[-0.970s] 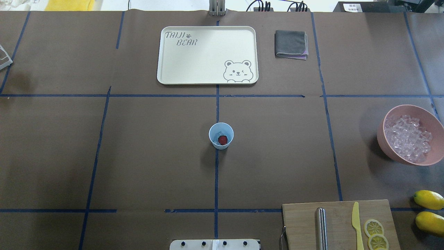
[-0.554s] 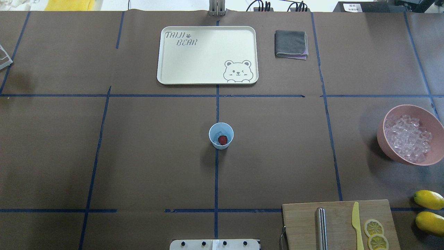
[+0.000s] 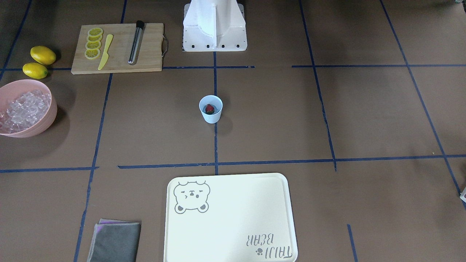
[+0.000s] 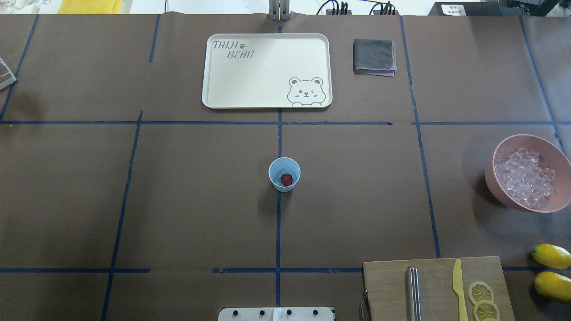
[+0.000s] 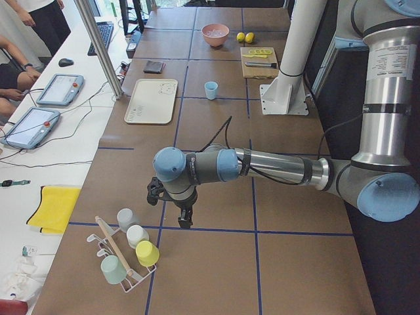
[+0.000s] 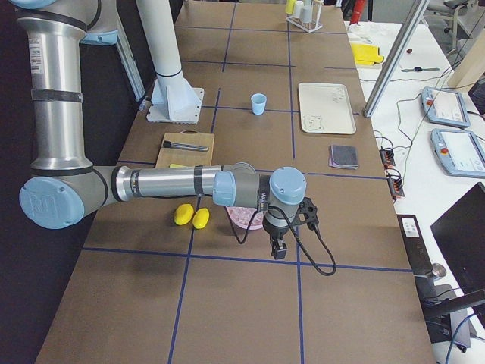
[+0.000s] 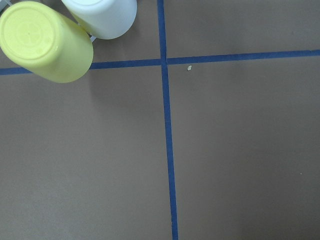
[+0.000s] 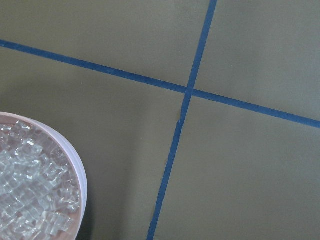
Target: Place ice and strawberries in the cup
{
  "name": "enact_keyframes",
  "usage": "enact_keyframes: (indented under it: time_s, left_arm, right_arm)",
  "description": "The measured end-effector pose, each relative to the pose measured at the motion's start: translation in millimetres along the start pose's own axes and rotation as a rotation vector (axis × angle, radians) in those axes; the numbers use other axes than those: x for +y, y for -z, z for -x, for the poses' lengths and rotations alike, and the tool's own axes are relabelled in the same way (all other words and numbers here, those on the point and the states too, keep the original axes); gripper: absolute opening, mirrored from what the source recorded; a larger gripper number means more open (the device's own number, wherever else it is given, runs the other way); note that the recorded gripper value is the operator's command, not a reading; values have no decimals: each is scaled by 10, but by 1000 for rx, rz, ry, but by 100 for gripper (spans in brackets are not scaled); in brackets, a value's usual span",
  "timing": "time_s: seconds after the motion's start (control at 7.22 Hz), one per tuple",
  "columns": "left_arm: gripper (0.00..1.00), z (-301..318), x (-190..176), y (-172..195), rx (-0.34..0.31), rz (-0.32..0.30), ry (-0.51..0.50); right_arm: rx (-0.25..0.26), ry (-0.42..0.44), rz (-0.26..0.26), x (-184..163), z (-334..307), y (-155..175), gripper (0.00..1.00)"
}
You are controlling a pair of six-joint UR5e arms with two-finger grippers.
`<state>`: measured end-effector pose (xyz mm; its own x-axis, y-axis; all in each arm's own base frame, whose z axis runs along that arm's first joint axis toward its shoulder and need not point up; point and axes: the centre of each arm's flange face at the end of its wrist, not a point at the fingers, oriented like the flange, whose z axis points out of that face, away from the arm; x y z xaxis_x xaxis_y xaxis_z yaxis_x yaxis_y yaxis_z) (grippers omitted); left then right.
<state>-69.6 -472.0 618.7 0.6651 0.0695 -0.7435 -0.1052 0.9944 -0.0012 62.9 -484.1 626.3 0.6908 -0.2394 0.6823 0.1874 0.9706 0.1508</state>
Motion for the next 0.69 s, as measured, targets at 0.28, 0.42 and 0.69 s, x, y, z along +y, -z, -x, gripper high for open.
enact_keyframes:
  time_s: [0.28,0.42,0.69]
  left_arm:
    - [100,6,8,-7,0,2,1]
    - [100,9,11,-10,0,2,2]
    - [100,10,13,-12,0,2,2]
  right_arm:
    - [0,0,-1,-1,0,0,99]
    - [1,0,-1,-3,1,1,99]
    - [1,0,-1,-3,1,1,99]
